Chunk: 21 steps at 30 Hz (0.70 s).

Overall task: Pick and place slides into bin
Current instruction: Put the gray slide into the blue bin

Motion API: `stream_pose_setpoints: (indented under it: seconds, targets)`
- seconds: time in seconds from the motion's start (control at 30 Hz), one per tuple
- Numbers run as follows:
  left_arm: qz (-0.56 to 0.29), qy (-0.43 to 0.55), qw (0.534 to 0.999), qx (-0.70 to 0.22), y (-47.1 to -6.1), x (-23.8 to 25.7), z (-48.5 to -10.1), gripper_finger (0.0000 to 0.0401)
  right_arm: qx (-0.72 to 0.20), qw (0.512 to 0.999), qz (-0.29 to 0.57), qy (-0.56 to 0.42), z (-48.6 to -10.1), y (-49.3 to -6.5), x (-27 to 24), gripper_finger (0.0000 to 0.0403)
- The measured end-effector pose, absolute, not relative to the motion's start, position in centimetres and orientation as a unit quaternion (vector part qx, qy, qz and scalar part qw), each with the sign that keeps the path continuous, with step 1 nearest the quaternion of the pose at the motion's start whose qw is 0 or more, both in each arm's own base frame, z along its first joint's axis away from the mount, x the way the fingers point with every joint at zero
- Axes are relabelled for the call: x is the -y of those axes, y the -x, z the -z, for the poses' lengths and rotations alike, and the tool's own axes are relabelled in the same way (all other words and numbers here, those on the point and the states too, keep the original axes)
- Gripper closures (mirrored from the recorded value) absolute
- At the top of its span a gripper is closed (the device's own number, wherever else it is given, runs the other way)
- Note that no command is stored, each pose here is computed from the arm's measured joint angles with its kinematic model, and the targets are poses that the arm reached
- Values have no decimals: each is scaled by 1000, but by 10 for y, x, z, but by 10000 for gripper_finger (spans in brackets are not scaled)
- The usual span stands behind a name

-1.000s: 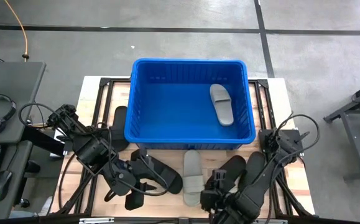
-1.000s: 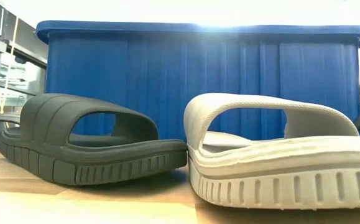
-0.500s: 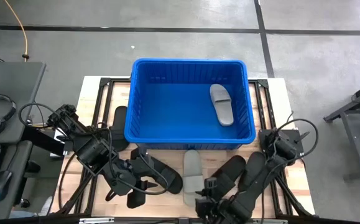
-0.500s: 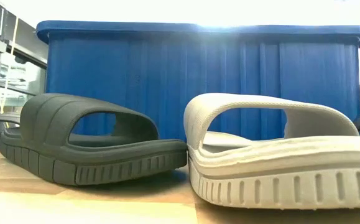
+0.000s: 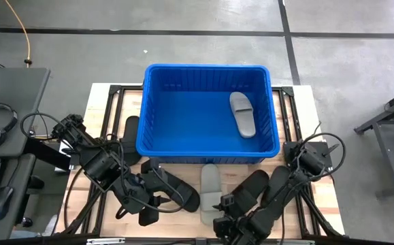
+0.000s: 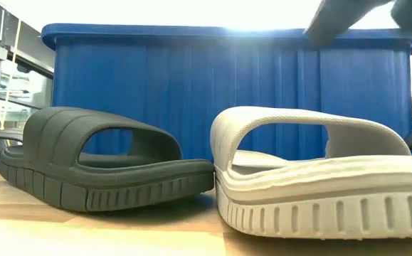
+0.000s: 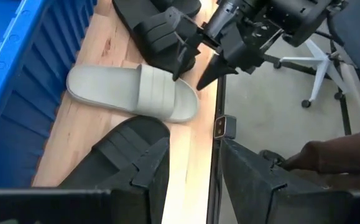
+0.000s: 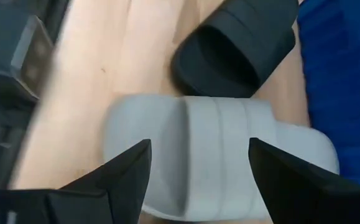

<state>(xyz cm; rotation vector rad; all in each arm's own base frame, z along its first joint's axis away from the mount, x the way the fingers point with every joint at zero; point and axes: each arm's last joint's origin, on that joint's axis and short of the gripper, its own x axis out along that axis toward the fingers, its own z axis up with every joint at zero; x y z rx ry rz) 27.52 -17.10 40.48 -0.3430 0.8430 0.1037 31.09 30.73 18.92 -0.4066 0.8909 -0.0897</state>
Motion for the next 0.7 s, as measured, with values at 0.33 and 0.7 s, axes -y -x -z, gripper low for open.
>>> stream_pose_setpoints:
  seconds: [0.33,0.7]
  targets:
    - [-53,159,895,-413,-274,170,-404,268,-432,861,50,263,-165,-319,-306,143]
    - [-52,147,903,-400,-263,186,-404,268,-419,853,96,296,-144,-326,-302,143]
